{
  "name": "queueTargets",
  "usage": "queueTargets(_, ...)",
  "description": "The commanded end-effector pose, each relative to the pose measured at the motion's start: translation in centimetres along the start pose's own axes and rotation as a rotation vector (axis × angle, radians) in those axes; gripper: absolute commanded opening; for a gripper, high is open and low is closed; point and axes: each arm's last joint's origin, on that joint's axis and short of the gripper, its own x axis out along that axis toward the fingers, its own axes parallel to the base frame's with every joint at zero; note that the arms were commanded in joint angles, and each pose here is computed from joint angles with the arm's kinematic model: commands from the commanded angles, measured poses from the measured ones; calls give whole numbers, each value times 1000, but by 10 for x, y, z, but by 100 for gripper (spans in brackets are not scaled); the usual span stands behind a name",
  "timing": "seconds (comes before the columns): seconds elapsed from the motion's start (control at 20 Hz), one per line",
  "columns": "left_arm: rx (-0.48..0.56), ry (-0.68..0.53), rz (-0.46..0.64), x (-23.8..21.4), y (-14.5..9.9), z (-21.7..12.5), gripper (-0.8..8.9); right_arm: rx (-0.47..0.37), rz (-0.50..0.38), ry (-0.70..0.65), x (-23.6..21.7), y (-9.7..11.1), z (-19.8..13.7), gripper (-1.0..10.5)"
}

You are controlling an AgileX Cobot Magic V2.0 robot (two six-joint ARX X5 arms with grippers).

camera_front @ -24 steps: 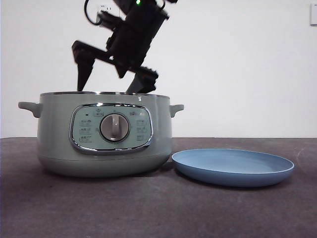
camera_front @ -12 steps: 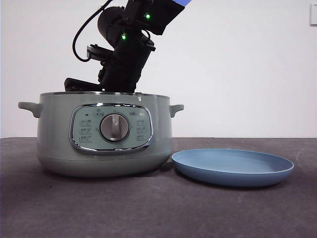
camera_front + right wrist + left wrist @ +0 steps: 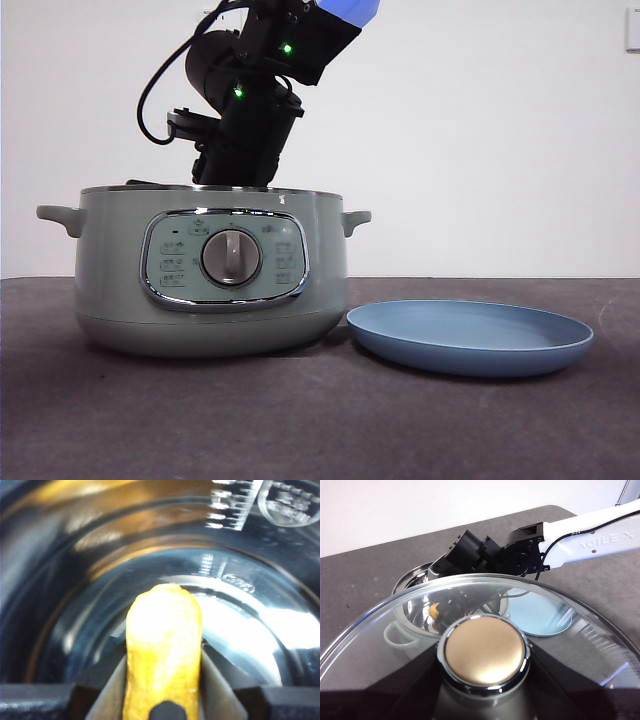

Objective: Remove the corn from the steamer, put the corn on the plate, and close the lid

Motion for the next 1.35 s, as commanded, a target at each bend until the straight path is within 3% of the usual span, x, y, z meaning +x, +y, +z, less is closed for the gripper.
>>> queueTargets(0.05, 24, -66, -1, -6, -1, 5, -8, -14, 18, -107, -43, 3, 22, -12)
queueTargets(0.2, 25, -67, -1, -6, -1, 5, -8, 5, 20, -254, -128, -7, 50, -12)
queueTargets(0.4, 25, -66, -1, -6, -1, 5, -8, 1, -113, -232, -227, -50, 45, -13)
queueTargets(0.55, 24, -66, -1, -6, -1, 5, -8, 49, -196, -143, -253, -91, 32, -13)
queueTargets(0.6, 24, -66, -1, -6, -1, 5, -8, 58, -212, -99, -252, -102, 26, -13)
queueTargets(0.75, 23, -62, -1, -6, -1, 5, -8, 122, -151, -44, -237, -131, -1, -13)
queueTargets(0.9, 23, -60, -2, -6, -1, 5, -8, 170, -174, -11, -206, -147, -40, -13)
queueTargets(1.05, 23, -60, -1, -6, -1, 5, -8, 205, -149, 34, -172, -157, -78, -13)
queueTargets(1.35, 22, -59, -1, -6, -1, 5, -8, 257, -118, -28, -122, -160, -131, -12)
